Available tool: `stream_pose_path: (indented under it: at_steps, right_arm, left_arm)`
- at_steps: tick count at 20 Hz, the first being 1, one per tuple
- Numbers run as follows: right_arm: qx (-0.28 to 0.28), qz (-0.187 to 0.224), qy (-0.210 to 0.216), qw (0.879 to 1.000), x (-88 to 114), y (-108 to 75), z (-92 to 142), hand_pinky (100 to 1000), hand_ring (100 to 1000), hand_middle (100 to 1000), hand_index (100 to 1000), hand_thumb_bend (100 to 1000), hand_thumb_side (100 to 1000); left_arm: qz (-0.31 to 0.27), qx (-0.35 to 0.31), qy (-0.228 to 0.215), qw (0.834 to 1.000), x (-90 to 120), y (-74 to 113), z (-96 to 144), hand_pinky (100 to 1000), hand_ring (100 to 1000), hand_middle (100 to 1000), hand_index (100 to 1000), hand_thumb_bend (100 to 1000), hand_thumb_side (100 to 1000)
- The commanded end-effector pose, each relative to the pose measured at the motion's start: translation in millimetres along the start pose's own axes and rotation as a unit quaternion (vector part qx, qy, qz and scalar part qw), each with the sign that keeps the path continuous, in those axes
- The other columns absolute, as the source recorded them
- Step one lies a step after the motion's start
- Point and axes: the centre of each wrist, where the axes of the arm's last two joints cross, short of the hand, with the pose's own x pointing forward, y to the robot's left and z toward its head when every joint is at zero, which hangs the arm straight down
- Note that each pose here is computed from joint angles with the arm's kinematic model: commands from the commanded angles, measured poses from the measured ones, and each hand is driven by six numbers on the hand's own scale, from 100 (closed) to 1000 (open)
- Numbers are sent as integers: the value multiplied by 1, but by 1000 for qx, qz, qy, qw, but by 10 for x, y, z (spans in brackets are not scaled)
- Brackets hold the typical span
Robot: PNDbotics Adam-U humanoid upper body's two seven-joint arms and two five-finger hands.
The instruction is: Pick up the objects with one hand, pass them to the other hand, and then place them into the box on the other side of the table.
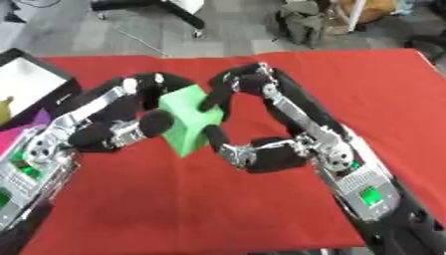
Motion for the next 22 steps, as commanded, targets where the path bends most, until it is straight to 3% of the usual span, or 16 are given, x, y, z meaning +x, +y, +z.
stream_pose_path:
  at_steps: [1, 7, 10, 15, 19, 22]
  right_arm:
    - [1, 6, -12, 1000, 33, -56, -45, 751, 584, 370, 435, 100, 148]
    - [1, 5, -12, 1000, 34, -56, -44, 752, 584, 370, 435, 100, 149]
    - [4, 3, -12, 1000, 37, -49, -46, 752, 584, 369, 435, 100, 149]
    - [12, 0, -17, 1000, 43, -35, -59, 752, 584, 370, 435, 100, 150]
    - [15, -1, -17, 1000, 43, -36, -60, 753, 585, 370, 435, 100, 151]
    - [16, 0, -17, 1000, 42, -39, -58, 754, 588, 375, 441, 100, 149]
  left_arm:
    - [-14, -29, -17, 999, 135, 10, -23, 857, 687, 628, 813, 533, 698]
    - [-16, -66, -12, 998, 161, -25, -26, 852, 666, 607, 802, 500, 661]
    - [-13, -66, -14, 998, 166, -32, -37, 842, 632, 568, 769, 428, 592]
    - [-8, -69, -21, 997, 191, -53, -67, 839, 608, 539, 745, 381, 530]
    - [-4, -73, -24, 997, 201, -69, -78, 821, 541, 461, 678, 306, 454]
    - [-2, -67, -24, 997, 204, -73, -84, 794, 460, 358, 588, 189, 354]
